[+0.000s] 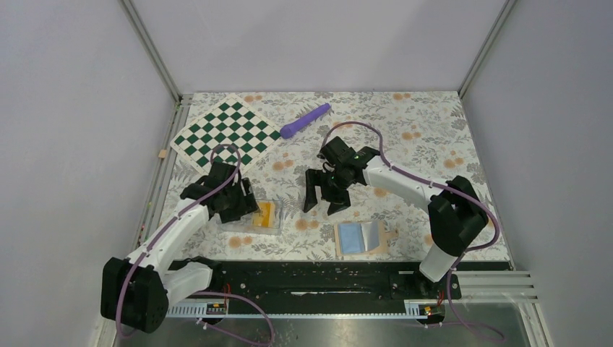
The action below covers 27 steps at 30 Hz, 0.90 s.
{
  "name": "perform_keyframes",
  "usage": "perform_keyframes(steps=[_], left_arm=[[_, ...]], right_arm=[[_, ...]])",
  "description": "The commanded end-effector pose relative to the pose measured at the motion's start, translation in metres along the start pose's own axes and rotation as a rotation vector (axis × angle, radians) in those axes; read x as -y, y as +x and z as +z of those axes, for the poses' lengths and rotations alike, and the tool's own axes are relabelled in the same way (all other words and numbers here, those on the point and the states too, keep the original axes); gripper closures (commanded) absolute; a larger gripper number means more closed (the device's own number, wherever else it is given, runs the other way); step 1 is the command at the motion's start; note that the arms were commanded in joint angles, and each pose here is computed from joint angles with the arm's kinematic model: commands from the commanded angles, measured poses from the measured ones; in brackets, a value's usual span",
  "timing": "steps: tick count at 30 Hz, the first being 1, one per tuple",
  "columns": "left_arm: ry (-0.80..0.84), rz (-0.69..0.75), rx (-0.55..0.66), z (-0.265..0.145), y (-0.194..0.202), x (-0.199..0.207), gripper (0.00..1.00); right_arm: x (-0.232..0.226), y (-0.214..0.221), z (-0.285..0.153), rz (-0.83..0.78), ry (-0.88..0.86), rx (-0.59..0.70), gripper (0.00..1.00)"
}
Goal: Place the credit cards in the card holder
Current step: Move the storage box to the center of the board.
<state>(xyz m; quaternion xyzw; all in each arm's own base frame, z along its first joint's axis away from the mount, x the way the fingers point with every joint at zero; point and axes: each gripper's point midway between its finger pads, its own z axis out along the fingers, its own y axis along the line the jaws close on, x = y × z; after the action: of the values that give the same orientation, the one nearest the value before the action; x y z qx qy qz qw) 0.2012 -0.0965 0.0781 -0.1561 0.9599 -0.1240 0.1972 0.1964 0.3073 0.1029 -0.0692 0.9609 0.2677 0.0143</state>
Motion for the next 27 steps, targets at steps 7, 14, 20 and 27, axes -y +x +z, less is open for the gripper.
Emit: perform_keyframes(steps=[7,14,20,27], left_arm=[[0.169,0.034,-0.085,0.033,0.009,0.024,0.34],[0.159,0.016,-0.126,0.052,0.019,0.019,0.33],[0.184,0.009,-0.202,0.064,0.034,0.021,0.34],[0.262,-0.007,-0.231,0.064,0.041,0.044,0.34]], right_arm=[[-0.036,-0.004,0.017,0.067,-0.183,-0.034,0.13],[-0.041,-0.008,0.028,0.093,-0.217,-0.052,0.13],[-0.041,-0.008,0.036,0.114,-0.241,-0.059,0.13],[-0.038,-0.004,0.043,0.134,-0.254,-0.069,0.13]])
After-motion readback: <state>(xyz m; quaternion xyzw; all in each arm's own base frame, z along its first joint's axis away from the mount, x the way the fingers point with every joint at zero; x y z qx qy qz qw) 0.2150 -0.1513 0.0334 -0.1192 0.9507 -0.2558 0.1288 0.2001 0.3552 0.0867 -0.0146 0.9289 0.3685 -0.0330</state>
